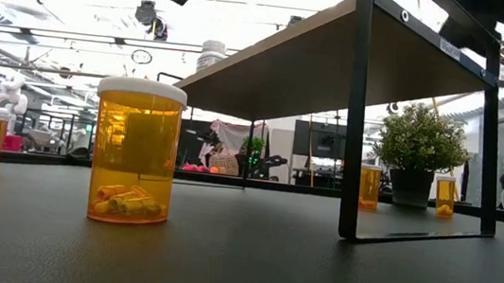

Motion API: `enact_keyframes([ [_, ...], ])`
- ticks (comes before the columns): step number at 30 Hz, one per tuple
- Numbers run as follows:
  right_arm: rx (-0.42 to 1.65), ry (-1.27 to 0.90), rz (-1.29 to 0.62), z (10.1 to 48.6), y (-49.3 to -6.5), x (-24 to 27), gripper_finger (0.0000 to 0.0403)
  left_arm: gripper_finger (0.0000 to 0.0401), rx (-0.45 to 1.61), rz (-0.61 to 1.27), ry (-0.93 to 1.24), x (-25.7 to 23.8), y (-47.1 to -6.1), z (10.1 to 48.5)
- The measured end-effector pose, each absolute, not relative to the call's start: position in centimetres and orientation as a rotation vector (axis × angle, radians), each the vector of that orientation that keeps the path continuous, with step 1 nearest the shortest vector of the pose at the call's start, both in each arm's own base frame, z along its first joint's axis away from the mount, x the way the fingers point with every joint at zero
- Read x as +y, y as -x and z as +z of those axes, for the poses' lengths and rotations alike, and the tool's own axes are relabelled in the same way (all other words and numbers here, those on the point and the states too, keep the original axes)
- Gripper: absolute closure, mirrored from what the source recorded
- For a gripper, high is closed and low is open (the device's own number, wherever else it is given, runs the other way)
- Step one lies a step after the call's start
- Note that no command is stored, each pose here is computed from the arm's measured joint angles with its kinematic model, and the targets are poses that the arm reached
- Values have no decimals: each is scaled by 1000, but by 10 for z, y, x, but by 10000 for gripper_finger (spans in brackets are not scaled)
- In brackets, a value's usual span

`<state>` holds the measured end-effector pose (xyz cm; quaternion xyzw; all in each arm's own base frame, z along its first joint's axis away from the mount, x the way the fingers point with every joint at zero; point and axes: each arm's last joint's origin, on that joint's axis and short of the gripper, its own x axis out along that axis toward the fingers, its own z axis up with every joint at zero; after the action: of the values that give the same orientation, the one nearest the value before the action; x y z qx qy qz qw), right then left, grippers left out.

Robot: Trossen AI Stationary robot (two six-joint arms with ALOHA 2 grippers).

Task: Pick and place medicine bottles onto shelf by color
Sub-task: Put the white pill bottle on the shelf aligned with the white pill bottle

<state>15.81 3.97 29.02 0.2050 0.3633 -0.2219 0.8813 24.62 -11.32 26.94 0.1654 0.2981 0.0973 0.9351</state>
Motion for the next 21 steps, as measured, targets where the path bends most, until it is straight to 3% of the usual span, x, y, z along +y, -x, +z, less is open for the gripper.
enact_keyframes([
  [11,1148,-527,-500,275,-128,37,354,144,491,186,-254,-118,-248,255],
  [15,1239,-504,-483,271,-127,38,313,144,491,197,-246,-116,-249,255],
  [21,1333,-379,-417,265,-132,40,221,144,490,199,-223,-116,-249,255],
])
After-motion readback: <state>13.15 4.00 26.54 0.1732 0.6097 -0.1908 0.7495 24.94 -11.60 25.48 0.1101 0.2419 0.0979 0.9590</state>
